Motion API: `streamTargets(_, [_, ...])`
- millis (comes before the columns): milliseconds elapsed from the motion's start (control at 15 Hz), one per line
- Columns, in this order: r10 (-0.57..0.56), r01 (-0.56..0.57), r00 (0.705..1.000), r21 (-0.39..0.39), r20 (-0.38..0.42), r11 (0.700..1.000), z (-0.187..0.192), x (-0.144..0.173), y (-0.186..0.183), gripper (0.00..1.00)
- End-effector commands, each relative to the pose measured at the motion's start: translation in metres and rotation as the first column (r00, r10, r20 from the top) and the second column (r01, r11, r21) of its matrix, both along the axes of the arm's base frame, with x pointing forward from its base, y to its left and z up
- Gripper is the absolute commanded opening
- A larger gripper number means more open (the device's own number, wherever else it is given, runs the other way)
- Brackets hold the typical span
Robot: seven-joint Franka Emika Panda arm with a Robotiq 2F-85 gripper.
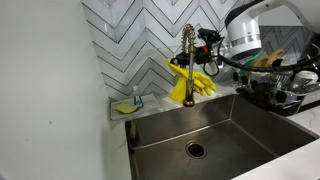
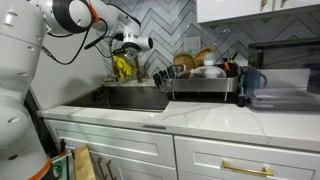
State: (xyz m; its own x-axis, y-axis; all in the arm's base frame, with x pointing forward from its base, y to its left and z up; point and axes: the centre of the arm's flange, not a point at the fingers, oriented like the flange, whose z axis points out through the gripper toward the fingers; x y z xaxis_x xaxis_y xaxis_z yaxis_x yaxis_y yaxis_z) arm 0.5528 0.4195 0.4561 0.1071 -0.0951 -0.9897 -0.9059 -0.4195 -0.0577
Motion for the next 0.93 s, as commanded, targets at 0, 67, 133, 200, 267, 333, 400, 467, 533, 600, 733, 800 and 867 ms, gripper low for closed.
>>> streamTargets(0, [0.038,-0.039,0.999,-0.033,-0.023,0.999,0.002,0.002,0.004,0.11])
streamTargets(67, [0.040,-0.041,0.999,-0.036,-0.025,0.998,0.002,0.001,0.004,0.27])
streamTargets(133, [0.040,-0.041,0.999,-0.037,-0.026,0.998,0.003,0.001,0.003,0.32])
streamTargets(200, [0.040,-0.041,0.999,-0.039,-0.027,0.998,0.004,0.002,0.003,0.41])
streamTargets(267, [0.039,-0.040,0.999,-0.041,-0.028,0.998,0.005,0.002,0.002,0.47])
streamTargets(333, [0.039,-0.040,0.999,-0.042,-0.029,0.998,0.005,0.002,0.002,0.55])
streamTargets(400, [0.040,-0.041,0.999,-0.043,-0.030,0.998,0.006,0.002,0.002,0.63])
streamTargets(467, [0.041,-0.042,0.999,-0.045,-0.031,0.998,0.006,0.002,0.002,0.70])
streamTargets(533, [0.041,-0.042,0.999,-0.046,-0.032,0.998,0.006,0.002,0.001,0.79])
streamTargets(600, [0.039,-0.041,0.999,-0.049,-0.034,0.998,0.007,0.002,0.000,0.85])
streamTargets(733, [0.030,-0.032,0.999,-0.061,-0.036,0.998,0.011,0.002,-0.006,0.99])
streamTargets(800, [0.029,-0.032,0.999,-0.074,-0.035,0.997,0.014,0.002,-0.010,1.00])
streamTargets(867, [0.027,-0.030,0.999,-0.089,-0.032,0.996,0.018,0.002,-0.015,1.00])
